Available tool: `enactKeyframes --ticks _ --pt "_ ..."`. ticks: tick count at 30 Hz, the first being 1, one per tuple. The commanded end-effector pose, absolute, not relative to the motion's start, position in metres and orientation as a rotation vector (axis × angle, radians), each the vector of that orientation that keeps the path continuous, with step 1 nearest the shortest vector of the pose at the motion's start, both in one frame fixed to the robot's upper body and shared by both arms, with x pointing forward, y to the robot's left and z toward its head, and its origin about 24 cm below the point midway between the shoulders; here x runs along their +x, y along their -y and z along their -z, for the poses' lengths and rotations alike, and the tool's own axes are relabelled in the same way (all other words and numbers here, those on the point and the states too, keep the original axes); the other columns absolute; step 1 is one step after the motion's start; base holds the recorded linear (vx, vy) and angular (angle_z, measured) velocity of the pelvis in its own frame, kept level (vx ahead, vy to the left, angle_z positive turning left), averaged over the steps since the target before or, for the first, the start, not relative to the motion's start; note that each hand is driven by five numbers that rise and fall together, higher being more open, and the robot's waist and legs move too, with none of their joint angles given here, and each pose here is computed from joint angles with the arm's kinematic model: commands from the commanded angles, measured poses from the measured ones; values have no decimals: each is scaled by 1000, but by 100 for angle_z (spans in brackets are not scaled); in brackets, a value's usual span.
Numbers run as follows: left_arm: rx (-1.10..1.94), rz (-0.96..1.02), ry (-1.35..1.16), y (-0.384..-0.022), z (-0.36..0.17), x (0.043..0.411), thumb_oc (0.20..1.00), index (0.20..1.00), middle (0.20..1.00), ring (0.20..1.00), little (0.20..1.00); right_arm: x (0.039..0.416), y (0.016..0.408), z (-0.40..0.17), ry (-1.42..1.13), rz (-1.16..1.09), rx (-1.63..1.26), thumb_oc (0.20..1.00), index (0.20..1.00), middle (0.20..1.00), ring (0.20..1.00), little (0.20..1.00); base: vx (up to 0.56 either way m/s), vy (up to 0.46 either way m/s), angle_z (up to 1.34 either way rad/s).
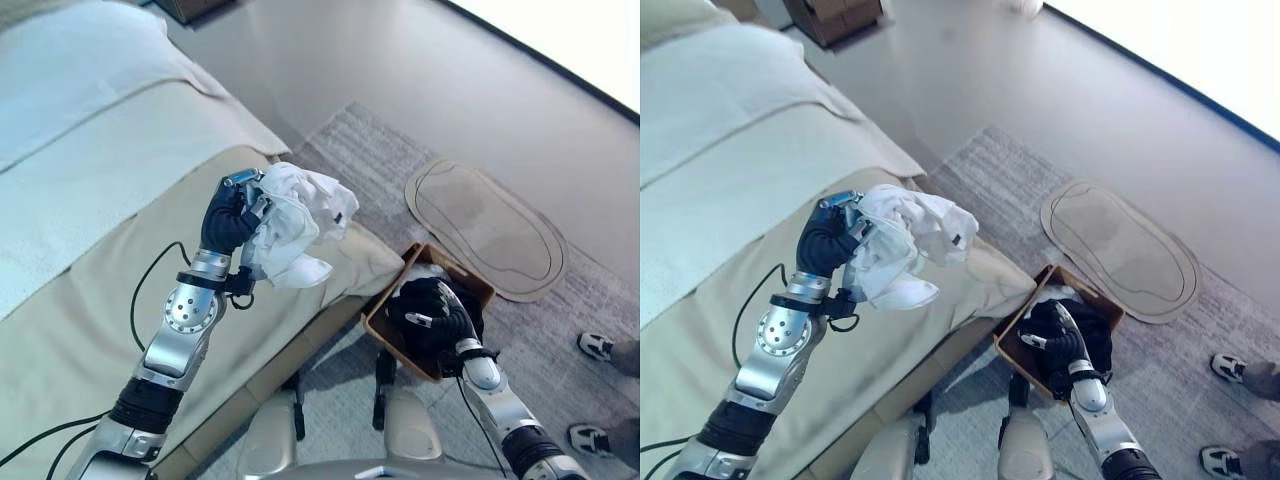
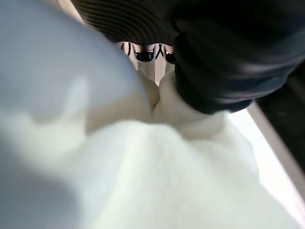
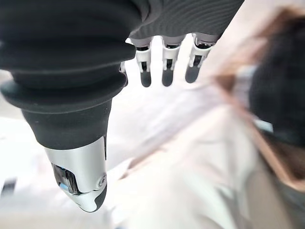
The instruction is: Pick up clothes into the bucket
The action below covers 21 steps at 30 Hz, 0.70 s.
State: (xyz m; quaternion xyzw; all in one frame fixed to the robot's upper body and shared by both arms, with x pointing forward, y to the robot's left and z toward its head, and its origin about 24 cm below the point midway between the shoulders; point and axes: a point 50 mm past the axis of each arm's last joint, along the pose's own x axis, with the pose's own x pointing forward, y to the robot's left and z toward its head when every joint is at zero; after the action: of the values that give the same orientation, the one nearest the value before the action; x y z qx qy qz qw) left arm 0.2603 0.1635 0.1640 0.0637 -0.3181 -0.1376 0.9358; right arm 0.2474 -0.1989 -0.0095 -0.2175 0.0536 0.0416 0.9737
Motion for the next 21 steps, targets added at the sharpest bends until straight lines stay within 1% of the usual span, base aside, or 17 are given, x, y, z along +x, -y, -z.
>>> enactKeyframes --ticks 1,3,4,5,6,8,9,10,16,18,21 --pt "47 389 808 -152 -194 249 200 200 200 200 200 265 168 -26 107 -234 -516 1000 1000 1000 1000 1000 72 -32 5" --pt "4 448 821 -139 -199 249 200 200 200 200 200 273 142 -43 201 -332 -521 1000 1000 1000 1000 1000 87 -34 3" --pt "4 448 822 -139 -200 249 200 200 200 200 200 273 142 -43 202 -332 -521 1000 1000 1000 1000 1000 102 -35 5" --pt "-3 474 827 -133 -202 249 200 200 200 200 200 275 124 -57 276 -395 -528 1000 1000 1000 1000 1000 52 -19 6" --pt "-3 474 827 -133 -202 249 200 200 200 200 200 274 124 -57 276 -395 -529 1000 1000 1000 1000 1000 108 -29 6" --pt "-51 497 820 -124 -202 249 200 200 200 200 200 274 103 -63 324 -447 -513 1000 1000 1000 1000 1000 67 -17 3" --pt "-51 496 820 -124 -202 249 200 200 200 200 200 274 103 -63 324 -448 -513 1000 1000 1000 1000 1000 49 -23 3" --pt "-75 505 812 -119 -201 249 200 200 200 200 200 270 89 -69 363 -485 -505 1000 1000 1000 1000 1000 56 -26 3" --pt "-144 523 740 -108 -187 246 200 200 200 200 200 257 66 -84 443 -529 -390 1000 1000 1000 1000 1000 23 -10 2" --pt "-156 528 724 -106 -185 246 200 200 200 200 200 255 63 -85 444 -535 -373 1000 1000 1000 1000 1000 0 0 0" --pt "-205 587 664 -97 -176 242 200 200 200 200 200 252 55 -87 430 -548 -291 1000 1000 1000 1000 1000 0 0 0"
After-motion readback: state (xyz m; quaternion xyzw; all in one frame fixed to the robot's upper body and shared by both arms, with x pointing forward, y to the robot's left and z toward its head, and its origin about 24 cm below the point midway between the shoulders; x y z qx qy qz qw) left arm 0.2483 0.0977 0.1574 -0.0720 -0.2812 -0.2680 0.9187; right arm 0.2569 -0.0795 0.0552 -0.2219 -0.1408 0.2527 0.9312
